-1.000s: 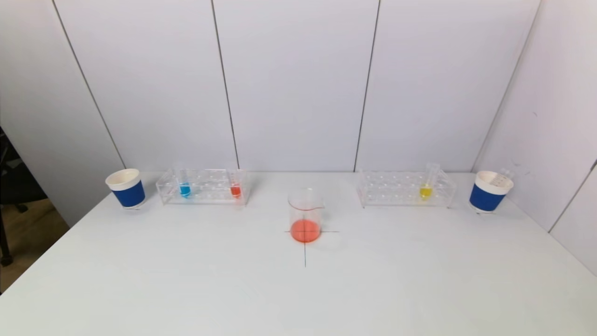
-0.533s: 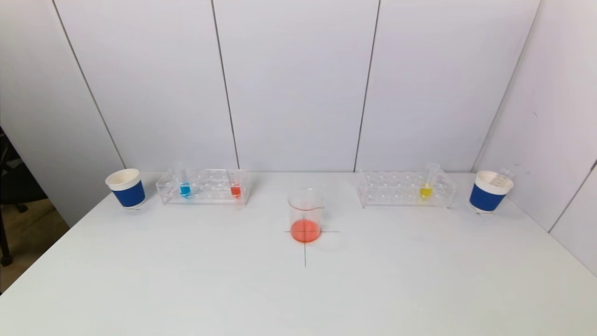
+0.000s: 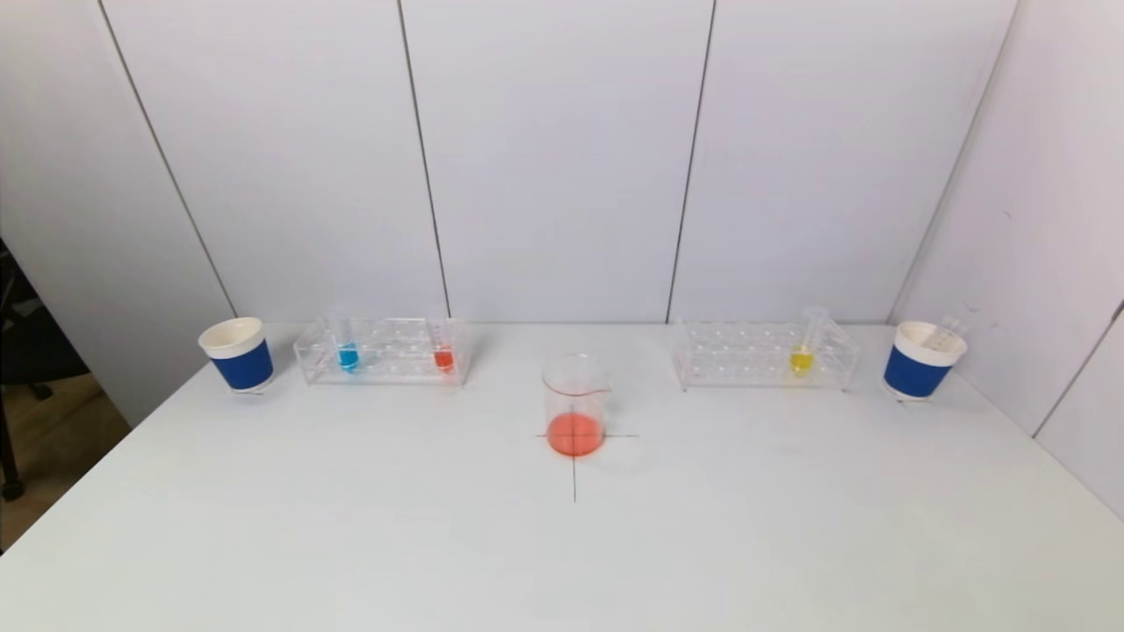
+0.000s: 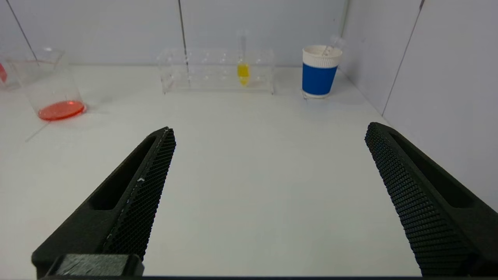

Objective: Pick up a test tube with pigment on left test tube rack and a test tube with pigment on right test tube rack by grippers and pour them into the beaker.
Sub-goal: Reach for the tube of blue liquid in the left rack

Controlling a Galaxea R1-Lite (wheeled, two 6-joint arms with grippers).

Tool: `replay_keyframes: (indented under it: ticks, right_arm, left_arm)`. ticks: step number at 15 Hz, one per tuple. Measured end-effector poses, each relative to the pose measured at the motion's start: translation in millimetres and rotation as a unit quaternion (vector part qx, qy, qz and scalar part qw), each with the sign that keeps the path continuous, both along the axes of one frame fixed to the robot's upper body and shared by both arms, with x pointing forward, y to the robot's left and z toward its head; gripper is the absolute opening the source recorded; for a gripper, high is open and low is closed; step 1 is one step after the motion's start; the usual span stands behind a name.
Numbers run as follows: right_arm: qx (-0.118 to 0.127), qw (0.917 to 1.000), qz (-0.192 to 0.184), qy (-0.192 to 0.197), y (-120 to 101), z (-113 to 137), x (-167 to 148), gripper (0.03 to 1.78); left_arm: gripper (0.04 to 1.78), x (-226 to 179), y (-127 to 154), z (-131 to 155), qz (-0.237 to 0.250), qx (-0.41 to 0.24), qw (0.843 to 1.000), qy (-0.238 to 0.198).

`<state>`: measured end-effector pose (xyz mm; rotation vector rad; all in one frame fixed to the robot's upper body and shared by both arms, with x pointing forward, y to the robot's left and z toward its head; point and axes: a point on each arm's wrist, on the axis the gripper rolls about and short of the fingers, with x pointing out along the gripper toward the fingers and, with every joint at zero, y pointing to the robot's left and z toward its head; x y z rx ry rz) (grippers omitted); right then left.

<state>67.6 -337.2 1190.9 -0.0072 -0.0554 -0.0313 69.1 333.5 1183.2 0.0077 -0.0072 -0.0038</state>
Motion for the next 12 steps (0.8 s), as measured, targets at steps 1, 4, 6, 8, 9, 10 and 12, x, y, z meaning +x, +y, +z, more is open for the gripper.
replay_keyframes:
  ticks: [1,4,6,8,9,10,12]
  right_arm:
    - [0.002,0.9999,0.0,0.016,0.0,-4.6,0.7,1.77]
    - [0.004,0.9998,0.001,0.021,0.1,-7.2,1.3,1.77]
    - [0.005,0.9998,0.001,0.022,0.1,-7.4,1.4,1.77]
    - [0.006,0.9997,0.001,0.022,0.1,-7.5,1.4,1.77]
    - [0.005,0.9997,0.001,0.022,0.1,-7.5,1.4,1.77]
    - [0.005,0.9997,0.001,0.022,0.1,-7.5,1.4,1.77]
    - [0.006,0.9998,0.001,0.022,0.1,-7.4,1.4,1.77]
  left_arm:
    - [1.76,0.0,0.0,0.0,0.0,0.0,1.0,0.0]
    - [1.76,0.0,0.0,0.0,0.0,0.0,1.0,0.0]
    - [1.76,0.0,0.0,0.0,0.0,0.0,1.0,0.0]
    - [1.76,0.0,0.0,0.0,0.0,0.0,1.0,0.0]
    - [1.76,0.0,0.0,0.0,0.0,0.0,1.0,0.0]
    - [1.76,0.0,0.0,0.0,0.0,0.0,1.0,0.0]
    - [1.76,0.0,0.0,0.0,0.0,0.0,1.0,0.0]
